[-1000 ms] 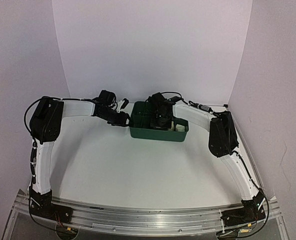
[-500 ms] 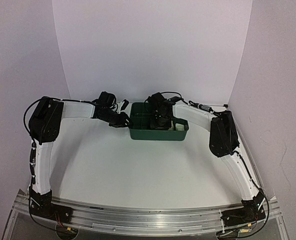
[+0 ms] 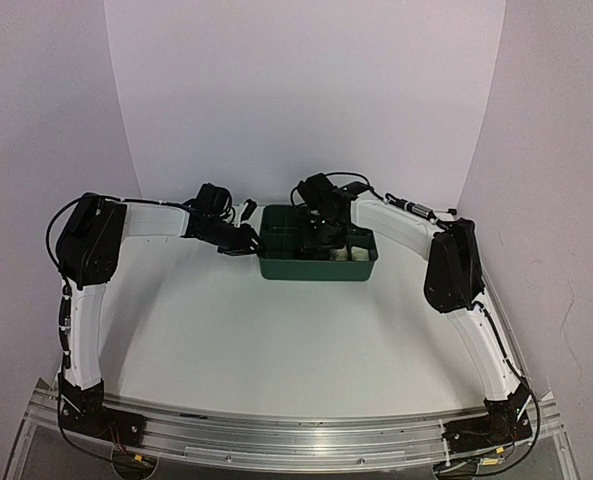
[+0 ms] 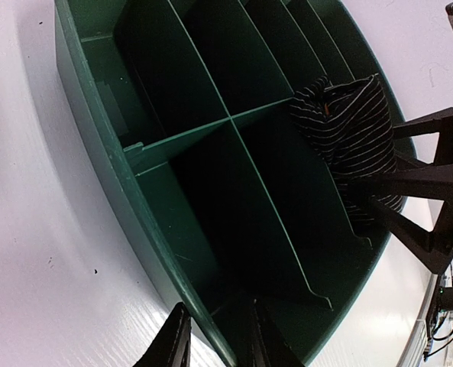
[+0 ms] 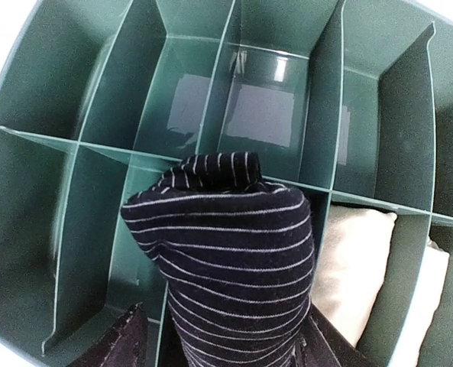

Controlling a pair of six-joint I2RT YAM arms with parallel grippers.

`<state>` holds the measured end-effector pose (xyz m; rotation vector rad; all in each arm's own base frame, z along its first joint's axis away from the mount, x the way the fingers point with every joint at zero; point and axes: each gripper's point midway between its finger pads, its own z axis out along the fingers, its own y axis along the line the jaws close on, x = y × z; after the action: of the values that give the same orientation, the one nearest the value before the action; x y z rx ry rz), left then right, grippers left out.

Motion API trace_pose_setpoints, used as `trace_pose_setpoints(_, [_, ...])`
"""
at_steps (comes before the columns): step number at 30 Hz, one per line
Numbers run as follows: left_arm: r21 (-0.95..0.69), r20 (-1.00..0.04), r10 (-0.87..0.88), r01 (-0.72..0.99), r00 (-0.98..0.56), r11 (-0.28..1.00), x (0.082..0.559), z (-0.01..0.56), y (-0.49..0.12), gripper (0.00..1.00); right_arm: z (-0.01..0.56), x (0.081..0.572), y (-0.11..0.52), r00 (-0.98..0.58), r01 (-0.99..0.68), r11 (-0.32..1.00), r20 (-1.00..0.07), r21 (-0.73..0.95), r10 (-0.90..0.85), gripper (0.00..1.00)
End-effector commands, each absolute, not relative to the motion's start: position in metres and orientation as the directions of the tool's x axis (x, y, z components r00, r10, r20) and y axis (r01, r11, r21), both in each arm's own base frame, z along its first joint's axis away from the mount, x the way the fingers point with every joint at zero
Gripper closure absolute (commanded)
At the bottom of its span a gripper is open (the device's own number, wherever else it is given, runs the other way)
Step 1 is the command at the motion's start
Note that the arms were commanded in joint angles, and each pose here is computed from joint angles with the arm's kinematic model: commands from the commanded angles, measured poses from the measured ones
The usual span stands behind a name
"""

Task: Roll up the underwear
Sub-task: Place the underwear in the storage box.

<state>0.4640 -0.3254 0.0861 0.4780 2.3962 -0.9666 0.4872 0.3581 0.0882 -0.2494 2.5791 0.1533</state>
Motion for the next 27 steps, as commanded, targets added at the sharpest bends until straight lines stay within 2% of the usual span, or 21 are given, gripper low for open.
trace_pose_setpoints(1, [-0.517, -0.595, 0.153, 0.521, -0.789, 0.679, 0.458, 0.097, -0.324, 0.76, 0.123, 0.490, 0.358, -0.804, -0.202, 0.977, -0.581, 0.066, -0.127, 0.39])
trace_pose_setpoints(3, [-0.518, -0.592, 0.156, 0.522, -0.790, 0.678, 0.457, 0.096, -0.325, 0.76, 0.110, 0.493, 0.353, -0.809, -0.170, 0.985, -0.576, 0.039, -0.117, 0.46])
trace_pose_setpoints(6, [-0.519, -0.593, 0.154, 0.521, -0.791, 0.677, 0.457, 0.097, -0.324, 0.76, 0.087, 0.498, 0.345, -0.817, -0.127, 0.992, -0.565, -0.012, -0.111, 0.77])
trace_pose_setpoints(9, [-0.516, -0.597, 0.157, 0.527, -0.787, 0.675, 0.455, 0.099, -0.324, 0.76, 0.066, 0.494, 0.339, -0.841, -0.087, 0.996, -0.534, -0.022, -0.085, 0.97])
trace_pose_setpoints(11, [-0.511, -0.602, 0.158, 0.530, -0.783, 0.677, 0.456, 0.099, -0.323, 0.76, 0.054, 0.486, 0.340, -0.860, -0.073, 0.997, -0.505, -0.010, -0.068, 1.00])
trace_pose_setpoints(23, [-0.507, -0.607, 0.168, 0.541, -0.777, 0.671, 0.455, 0.100, -0.326, 0.76, -0.025, 0.450, 0.334, -0.949, -0.020, 0.999, -0.315, -0.027, -0.028, 1.00])
trace_pose_setpoints(26, [-0.504, -0.607, 0.172, 0.543, -0.776, 0.672, 0.454, 0.100, -0.326, 0.76, -0.029, 0.455, 0.328, -0.952, -0.002, 1.000, -0.307, -0.031, -0.012, 0.99])
trace_pose_setpoints(27, [-0.503, -0.607, 0.172, 0.543, -0.776, 0.672, 0.454, 0.099, -0.326, 0.76, -0.026, 0.458, 0.327, -0.950, -0.006, 0.999, -0.312, -0.031, -0.016, 0.96])
